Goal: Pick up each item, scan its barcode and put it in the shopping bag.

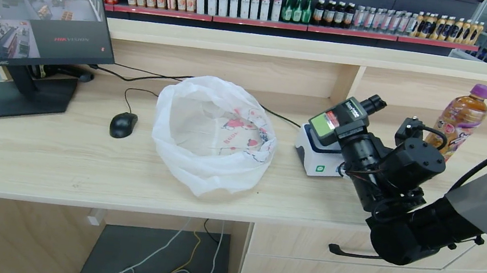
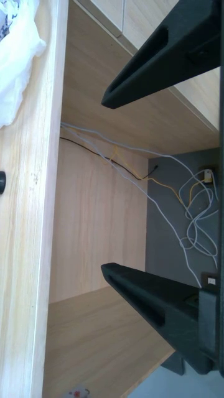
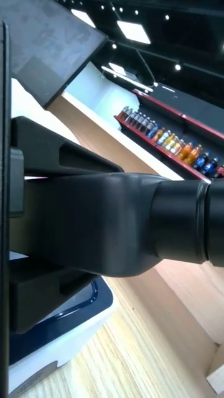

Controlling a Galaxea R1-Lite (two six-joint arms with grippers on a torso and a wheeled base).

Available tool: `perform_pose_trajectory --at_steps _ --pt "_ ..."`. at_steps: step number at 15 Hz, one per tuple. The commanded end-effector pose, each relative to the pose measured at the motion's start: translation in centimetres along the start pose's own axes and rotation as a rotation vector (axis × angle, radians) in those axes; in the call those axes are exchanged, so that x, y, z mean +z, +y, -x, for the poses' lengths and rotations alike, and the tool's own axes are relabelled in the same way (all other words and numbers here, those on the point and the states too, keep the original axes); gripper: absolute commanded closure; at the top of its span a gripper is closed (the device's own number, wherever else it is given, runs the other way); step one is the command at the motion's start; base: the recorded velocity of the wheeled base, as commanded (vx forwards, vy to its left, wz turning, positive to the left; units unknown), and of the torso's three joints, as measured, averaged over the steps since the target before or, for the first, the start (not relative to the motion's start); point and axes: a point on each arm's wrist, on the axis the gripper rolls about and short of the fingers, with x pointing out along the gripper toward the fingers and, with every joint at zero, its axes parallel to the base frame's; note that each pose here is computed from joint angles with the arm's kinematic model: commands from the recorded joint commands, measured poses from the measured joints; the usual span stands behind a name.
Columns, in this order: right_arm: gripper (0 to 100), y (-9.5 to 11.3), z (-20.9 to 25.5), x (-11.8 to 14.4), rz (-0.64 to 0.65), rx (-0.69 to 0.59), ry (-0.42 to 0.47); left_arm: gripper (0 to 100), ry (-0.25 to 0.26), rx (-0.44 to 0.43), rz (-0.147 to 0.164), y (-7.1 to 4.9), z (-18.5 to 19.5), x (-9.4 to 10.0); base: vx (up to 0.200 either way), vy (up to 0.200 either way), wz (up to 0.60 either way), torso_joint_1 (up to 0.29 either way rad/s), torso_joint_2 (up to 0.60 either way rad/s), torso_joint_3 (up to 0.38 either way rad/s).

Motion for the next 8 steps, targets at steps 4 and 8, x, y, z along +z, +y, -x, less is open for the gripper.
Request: perform_pose_trajectory --at_steps 4,8 --pt "100 0.15 0.02 0.13 0.0 0.002 -0.003 0 0.0 0.001 0.001 0.0 0.0 0.0 0.0 0.0 0.0 0.0 0.0 0.0" --pt "100 0.53 0.0 0.44 -0.001 0.012 -0.011 0 0.0 0.001 0.001 0.0 0.0 0.0 0.0 0.0 0.0 0.0 0.0 0.0"
